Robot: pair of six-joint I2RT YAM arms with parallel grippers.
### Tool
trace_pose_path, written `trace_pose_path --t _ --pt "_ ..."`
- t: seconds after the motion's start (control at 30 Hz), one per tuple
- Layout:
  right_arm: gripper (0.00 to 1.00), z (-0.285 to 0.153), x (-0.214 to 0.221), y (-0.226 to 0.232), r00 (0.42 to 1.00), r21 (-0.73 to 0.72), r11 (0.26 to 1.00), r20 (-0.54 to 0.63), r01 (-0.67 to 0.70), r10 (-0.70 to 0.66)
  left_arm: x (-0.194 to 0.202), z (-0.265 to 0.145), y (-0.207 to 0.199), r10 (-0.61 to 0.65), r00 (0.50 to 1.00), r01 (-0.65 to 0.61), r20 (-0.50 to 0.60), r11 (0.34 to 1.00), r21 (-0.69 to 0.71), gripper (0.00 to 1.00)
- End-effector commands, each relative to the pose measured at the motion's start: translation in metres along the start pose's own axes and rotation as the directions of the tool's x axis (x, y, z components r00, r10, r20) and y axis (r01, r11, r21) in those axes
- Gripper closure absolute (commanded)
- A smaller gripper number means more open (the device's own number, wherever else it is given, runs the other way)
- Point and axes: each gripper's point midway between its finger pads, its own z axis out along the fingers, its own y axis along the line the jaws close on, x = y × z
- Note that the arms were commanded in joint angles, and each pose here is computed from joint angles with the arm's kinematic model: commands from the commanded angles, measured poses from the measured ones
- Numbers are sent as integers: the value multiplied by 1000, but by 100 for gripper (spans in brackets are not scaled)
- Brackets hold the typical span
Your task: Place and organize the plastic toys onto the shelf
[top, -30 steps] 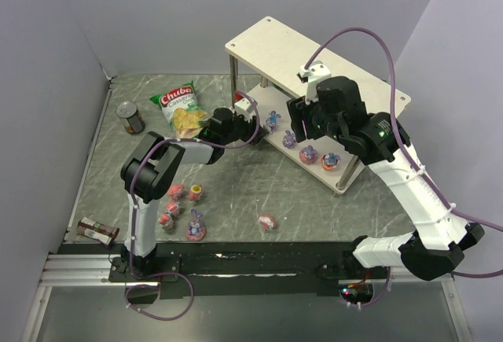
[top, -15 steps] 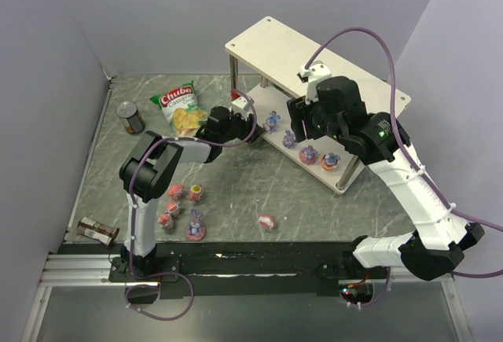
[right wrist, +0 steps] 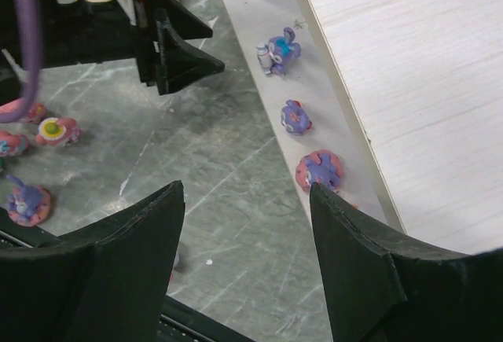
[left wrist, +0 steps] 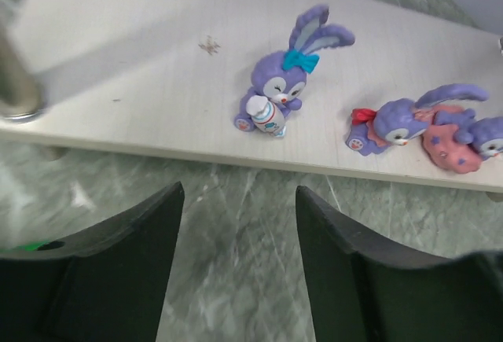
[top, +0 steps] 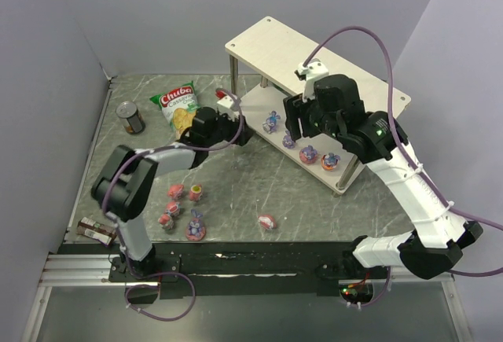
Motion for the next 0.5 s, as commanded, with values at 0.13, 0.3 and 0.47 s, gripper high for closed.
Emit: trace_pose_path --t 0.13,0.3,0.47 --pt "27 11 -8 47 999 -203 979 51 -9 20 -74 -98 17 7 991 36 135 949 -314 20" --pt "27 22 19 141 993 -432 894 49 117 -107 -115 -177 36 76 965 73 251 841 -536 3" --pt "27 47 69 223 972 -616 767 -6 180 -233 -149 -260 57 129 924 183 360 676 -714 4"
